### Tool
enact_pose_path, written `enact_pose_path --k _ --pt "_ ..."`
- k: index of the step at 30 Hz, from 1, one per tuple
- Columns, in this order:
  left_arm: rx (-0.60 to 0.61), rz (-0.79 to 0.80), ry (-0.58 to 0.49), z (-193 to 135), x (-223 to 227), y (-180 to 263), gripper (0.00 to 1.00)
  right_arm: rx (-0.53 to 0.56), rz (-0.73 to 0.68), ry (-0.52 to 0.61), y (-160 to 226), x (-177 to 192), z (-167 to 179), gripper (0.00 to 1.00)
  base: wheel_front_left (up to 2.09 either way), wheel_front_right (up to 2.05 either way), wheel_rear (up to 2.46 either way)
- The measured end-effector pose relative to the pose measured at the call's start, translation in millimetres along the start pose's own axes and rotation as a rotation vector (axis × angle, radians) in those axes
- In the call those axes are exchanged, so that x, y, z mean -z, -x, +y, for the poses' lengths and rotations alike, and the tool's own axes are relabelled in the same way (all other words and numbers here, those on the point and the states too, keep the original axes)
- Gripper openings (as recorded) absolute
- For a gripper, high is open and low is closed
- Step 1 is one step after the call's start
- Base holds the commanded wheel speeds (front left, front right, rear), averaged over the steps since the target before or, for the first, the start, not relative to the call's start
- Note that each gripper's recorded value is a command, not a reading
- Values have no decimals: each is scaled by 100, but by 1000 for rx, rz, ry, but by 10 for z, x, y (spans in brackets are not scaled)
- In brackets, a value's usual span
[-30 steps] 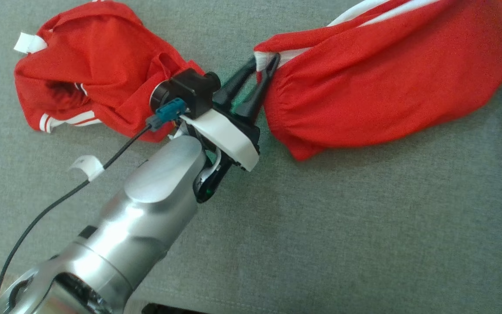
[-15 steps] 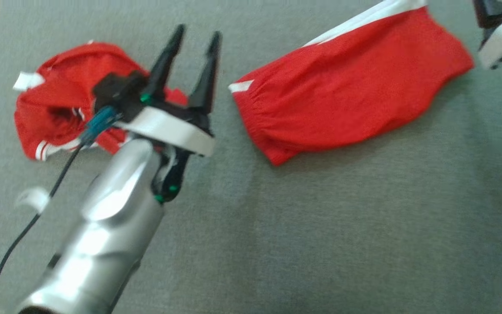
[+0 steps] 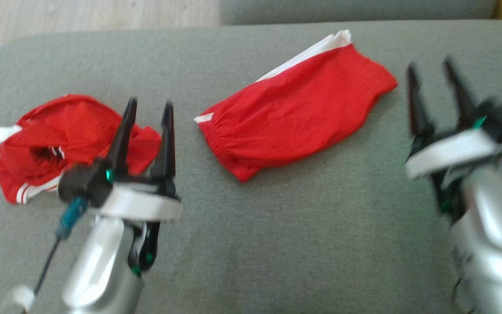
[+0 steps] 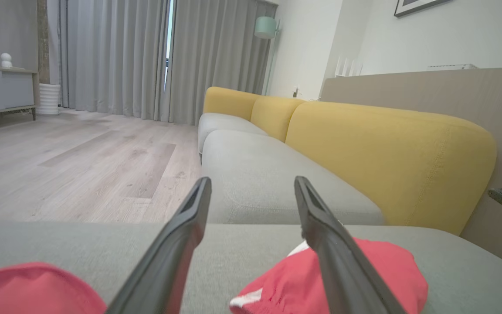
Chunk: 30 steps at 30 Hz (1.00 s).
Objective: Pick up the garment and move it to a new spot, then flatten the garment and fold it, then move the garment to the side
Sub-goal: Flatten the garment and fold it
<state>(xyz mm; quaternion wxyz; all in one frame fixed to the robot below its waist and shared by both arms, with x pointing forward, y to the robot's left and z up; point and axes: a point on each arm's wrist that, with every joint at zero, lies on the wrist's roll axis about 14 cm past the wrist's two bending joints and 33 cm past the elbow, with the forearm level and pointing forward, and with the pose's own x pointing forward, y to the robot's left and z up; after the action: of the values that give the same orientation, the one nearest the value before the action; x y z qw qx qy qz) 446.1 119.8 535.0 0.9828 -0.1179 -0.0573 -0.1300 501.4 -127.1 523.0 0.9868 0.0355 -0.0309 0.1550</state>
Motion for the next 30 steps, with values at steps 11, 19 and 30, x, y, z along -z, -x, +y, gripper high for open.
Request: enact_pose_path --k 11,19,30 --pt "-62 60 21 -33 280 418 100 115 75 -30 754 403 140 100 0 0 0" --pt "-77 57 21 67 286 382 100 115 117 -66 363 431 106 100 0 0 0" --pt "-146 99 44 316 406 458 100 249 416 -296 -257 1170 -172 100 0 0 0"
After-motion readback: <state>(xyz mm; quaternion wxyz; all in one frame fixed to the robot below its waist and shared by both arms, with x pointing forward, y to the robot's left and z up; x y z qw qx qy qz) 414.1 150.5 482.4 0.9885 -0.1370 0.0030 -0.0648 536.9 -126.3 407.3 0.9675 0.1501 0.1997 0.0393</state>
